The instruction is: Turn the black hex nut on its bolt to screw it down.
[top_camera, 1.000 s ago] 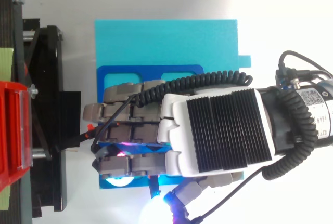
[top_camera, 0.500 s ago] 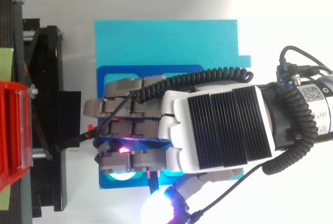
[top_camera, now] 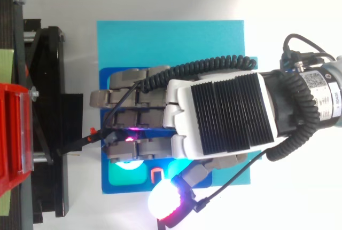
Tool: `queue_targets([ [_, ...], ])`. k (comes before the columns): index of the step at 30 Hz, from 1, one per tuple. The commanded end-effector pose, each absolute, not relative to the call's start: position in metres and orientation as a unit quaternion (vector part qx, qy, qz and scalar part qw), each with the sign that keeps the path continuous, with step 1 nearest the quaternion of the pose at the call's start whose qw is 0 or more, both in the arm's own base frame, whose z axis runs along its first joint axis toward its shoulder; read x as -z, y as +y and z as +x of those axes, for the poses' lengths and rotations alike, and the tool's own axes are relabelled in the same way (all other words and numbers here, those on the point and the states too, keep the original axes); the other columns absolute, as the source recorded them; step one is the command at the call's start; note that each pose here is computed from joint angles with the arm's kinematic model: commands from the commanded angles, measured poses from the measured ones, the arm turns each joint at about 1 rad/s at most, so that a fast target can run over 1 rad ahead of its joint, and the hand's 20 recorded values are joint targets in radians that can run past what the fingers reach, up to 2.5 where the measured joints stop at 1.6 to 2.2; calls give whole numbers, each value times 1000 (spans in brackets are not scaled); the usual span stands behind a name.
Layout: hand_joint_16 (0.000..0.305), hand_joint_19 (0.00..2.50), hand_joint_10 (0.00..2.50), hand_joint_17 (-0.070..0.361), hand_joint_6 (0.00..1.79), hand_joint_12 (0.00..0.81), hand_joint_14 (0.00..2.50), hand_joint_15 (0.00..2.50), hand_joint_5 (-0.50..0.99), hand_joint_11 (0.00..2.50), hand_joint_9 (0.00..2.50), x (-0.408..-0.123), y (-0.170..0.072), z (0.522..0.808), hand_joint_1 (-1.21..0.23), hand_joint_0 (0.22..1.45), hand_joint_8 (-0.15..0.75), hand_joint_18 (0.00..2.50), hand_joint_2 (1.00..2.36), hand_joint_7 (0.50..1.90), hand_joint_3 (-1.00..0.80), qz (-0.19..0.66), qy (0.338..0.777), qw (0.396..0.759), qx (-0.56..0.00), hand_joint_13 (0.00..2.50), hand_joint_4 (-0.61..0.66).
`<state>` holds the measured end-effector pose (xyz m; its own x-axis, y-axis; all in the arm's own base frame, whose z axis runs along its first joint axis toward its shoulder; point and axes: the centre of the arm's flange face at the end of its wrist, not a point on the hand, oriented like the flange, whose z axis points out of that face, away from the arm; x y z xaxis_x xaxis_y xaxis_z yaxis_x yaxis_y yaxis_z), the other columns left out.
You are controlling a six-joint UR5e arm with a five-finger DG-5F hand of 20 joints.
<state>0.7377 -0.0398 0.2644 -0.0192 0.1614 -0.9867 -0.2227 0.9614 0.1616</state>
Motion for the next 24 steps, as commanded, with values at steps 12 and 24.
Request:
queue_targets([
  [12,43,285,7,96,501,275,0,5,-24,179,693,-264,-59,738,-296,517,228,416,1000,1425,-500,-29,694,706,-143,483,157],
  [24,44,281,7,99,501,279,0,8,-28,181,688,-265,-79,735,-255,505,230,414,1000,1406,-500,-33,691,708,-144,485,161],
])
